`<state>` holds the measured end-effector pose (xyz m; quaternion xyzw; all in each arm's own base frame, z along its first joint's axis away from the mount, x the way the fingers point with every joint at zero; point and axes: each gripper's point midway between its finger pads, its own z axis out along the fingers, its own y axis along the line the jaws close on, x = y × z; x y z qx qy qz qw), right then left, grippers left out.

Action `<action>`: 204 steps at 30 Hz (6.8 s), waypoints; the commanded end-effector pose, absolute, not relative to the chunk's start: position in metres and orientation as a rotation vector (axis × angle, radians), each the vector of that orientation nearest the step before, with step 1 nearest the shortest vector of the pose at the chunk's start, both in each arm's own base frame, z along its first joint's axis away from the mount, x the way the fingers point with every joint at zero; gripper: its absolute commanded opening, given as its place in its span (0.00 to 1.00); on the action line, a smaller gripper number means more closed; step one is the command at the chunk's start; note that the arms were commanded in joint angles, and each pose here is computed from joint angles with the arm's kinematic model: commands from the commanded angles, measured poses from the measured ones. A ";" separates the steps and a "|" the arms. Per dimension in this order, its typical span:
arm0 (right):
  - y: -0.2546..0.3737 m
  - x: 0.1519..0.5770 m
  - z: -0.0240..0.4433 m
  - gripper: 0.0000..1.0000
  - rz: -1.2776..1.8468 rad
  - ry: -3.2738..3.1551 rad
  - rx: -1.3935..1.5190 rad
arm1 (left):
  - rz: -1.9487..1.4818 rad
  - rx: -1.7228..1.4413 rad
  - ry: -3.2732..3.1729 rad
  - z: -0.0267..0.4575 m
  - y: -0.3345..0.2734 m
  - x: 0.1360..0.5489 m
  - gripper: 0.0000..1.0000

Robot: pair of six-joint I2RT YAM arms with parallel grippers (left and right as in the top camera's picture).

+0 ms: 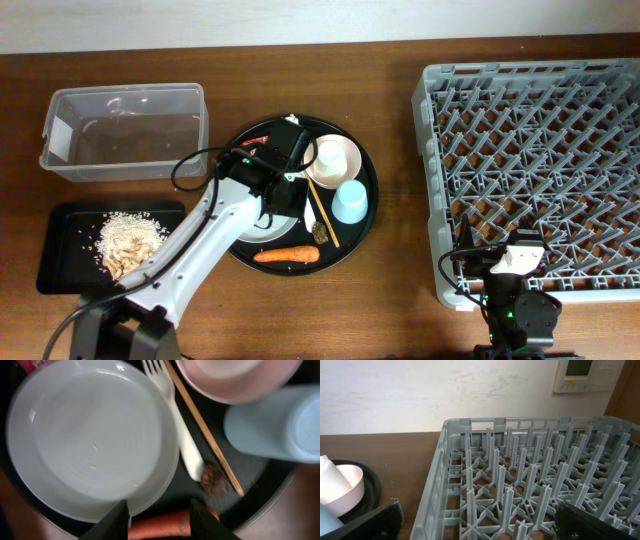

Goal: Sort waste into correct bins and load items into the dishwasher rack
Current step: 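Carry the empty bowl back to the round tray, then set the bowl down on the round tray and release it, then grasp the orange carrot with the left gripper, then carry the carrot left and drop it on the black tray, then move the left gripper back over the brown mushroom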

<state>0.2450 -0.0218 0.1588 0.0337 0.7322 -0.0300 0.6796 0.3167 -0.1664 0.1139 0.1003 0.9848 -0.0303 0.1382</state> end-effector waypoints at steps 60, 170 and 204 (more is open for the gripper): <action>-0.025 0.245 0.155 0.99 -0.077 1.649 0.089 | 0.007 1.047 2.912 0.024 -0.186 0.224 0.49; -0.025 0.245 0.155 0.99 -0.078 1.652 0.089 | -0.020 -1.680 2.272 0.082 0.150 0.252 0.37; -0.025 0.245 0.155 0.99 -0.078 1.652 0.089 | -0.654 0.069 2.593 0.178 -0.173 0.278 0.57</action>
